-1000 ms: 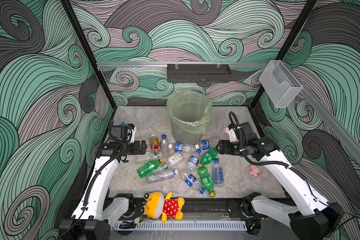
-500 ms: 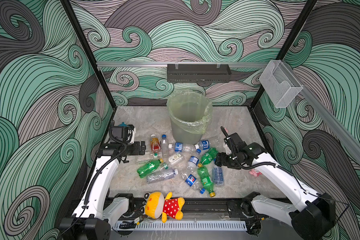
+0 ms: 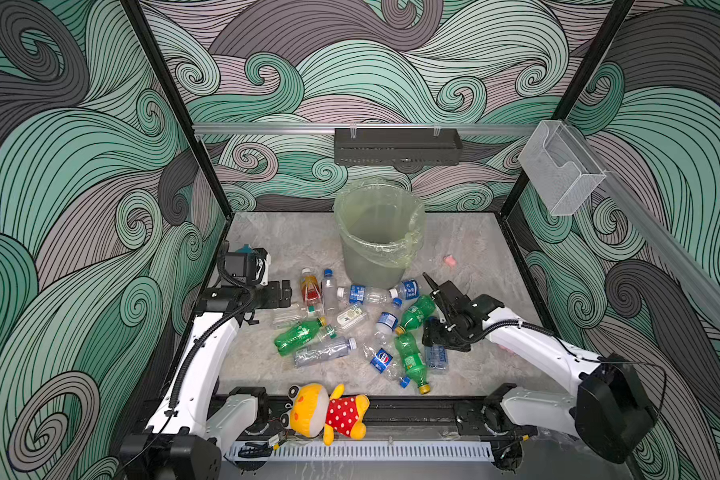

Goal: Throw the plastic bottles in the bin
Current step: 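Grasp the blue-capped soda water bottle with the right gripper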

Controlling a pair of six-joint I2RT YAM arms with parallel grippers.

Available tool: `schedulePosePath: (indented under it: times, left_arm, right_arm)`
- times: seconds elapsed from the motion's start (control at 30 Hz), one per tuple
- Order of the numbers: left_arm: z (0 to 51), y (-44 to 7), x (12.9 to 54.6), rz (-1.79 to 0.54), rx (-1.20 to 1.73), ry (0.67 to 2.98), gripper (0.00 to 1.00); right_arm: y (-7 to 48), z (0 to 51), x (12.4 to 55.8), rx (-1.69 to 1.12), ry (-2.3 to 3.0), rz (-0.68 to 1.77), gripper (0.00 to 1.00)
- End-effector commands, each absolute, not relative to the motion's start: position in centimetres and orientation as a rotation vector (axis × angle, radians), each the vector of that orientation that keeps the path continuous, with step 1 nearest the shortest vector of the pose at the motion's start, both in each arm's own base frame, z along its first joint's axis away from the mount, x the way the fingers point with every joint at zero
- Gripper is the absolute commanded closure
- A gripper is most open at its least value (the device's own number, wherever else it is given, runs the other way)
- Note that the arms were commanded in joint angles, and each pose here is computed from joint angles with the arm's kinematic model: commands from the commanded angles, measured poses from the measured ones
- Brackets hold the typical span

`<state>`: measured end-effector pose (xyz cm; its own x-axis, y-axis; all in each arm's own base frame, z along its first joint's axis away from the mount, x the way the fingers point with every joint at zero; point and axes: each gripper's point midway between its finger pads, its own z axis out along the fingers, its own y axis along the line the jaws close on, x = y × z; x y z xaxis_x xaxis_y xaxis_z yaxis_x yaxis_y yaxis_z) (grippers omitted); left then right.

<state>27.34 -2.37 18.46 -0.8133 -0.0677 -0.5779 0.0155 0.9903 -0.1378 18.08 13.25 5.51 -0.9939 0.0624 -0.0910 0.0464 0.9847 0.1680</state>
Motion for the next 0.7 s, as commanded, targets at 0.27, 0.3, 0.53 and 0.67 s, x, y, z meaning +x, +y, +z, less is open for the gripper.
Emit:
schedulePosePath:
  times: [0.27, 0.3, 0.53, 0.67]
  left_arm:
    - [17.9, -2.5, 27.2, -0.181, -0.028, 2.518, 0.01]
    - [17.8, -2.4, 27.2, -0.179, -0.029, 2.520, 0.01]
    - [17.4, -2.3, 27.0, -0.164, -0.017, 2.534, 0.01]
    - [17.1, -2.4, 26.9, -0.167, -0.002, 2.540, 0.01]
  right_arm:
    - [12.8, 3.2, 19.2, 0.134, 3.010, 0.150, 0.25]
    - [12.7, 2.9, 19.3, 0.135, 3.011, 0.140, 0.25]
    - [12.1, 2.5, 19.1, 0.147, 3.008, 0.094, 0.37]
    - [10.8, 3.2, 19.0, 0.147, 2.978, 0.012, 0.42]
